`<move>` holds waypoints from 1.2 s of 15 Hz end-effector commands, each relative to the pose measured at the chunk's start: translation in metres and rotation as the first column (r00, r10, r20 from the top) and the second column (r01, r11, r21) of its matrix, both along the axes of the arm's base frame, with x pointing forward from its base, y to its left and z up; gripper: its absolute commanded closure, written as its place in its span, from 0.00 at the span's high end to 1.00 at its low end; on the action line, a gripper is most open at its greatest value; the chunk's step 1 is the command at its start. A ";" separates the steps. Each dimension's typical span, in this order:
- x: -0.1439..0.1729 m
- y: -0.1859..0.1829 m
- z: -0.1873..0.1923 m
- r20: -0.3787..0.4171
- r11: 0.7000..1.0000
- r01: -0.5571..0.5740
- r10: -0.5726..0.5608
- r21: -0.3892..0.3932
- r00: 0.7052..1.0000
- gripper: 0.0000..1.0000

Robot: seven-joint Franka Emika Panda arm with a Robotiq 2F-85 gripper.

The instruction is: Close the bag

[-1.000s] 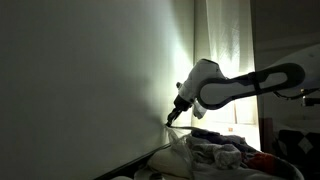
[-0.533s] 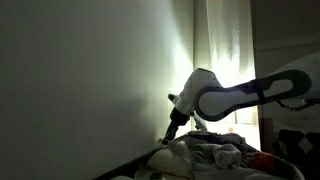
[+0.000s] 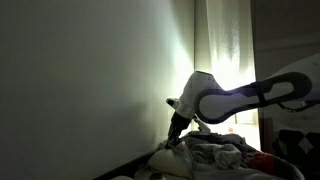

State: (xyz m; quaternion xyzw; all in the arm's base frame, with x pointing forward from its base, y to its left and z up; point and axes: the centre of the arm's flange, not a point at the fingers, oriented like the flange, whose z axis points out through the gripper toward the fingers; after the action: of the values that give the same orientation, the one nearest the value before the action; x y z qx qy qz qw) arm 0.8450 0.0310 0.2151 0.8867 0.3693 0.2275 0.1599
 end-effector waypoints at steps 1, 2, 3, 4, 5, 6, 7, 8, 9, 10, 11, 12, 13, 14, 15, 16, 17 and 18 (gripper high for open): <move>-0.075 -0.006 0.006 -0.049 0.994 -0.046 0.041 -0.104 0.998 0.03; -0.075 -0.008 0.005 -0.055 0.991 -0.049 0.043 -0.125 0.998 0.03; -0.075 -0.009 0.004 -0.049 0.988 -0.038 0.031 -0.149 0.998 0.03; -0.075 -0.011 0.005 -0.047 0.986 -0.030 0.023 -0.162 0.999 0.03; -0.075 -0.013 0.005 -0.036 0.983 -0.019 0.012 -0.183 0.999 0.03; -0.075 -0.016 0.005 -0.029 0.980 -0.017 0.012 -0.198 1.000 0.03; -0.075 -0.019 0.006 -0.014 0.978 -0.008 0.005 -0.207 1.000 0.03; -0.075 -0.022 0.007 -0.010 0.982 0.009 -0.011 -0.189 1.000 0.03; -0.001 -0.016 -0.001 -0.024 0.985 -0.020 0.017 -0.169 1.000 0.03; 0.000 -0.018 -0.001 -0.023 0.985 -0.015 0.011 -0.170 1.000 0.03; 0.000 -0.019 -0.001 -0.022 0.985 -0.013 0.010 -0.170 1.000 0.03; 0.000 -0.020 -0.001 -0.022 0.985 -0.013 0.009 -0.170 1.000 0.03; 0.000 -0.020 -0.001 -0.022 0.985 -0.013 0.009 -0.170 1.000 0.03; 0.000 -0.020 -0.001 -0.022 0.985 -0.013 0.009 -0.170 1.000 0.03; 0.000 -0.020 -0.001 -0.022 0.985 -0.013 0.009 -0.170 1.000 0.03; 0.000 -0.020 -0.001 -0.022 0.985 -0.013 0.009 -0.170 1.000 0.03; 0.000 -0.020 -0.001 -0.022 0.985 -0.013 0.009 -0.170 1.000 0.03; 0.000 -0.020 -0.001 -0.022 0.985 -0.013 0.009 -0.170 1.000 0.03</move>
State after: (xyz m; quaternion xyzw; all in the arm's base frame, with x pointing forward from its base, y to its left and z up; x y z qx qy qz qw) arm 0.8445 0.0114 0.2141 0.8703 0.3938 0.1865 0.2296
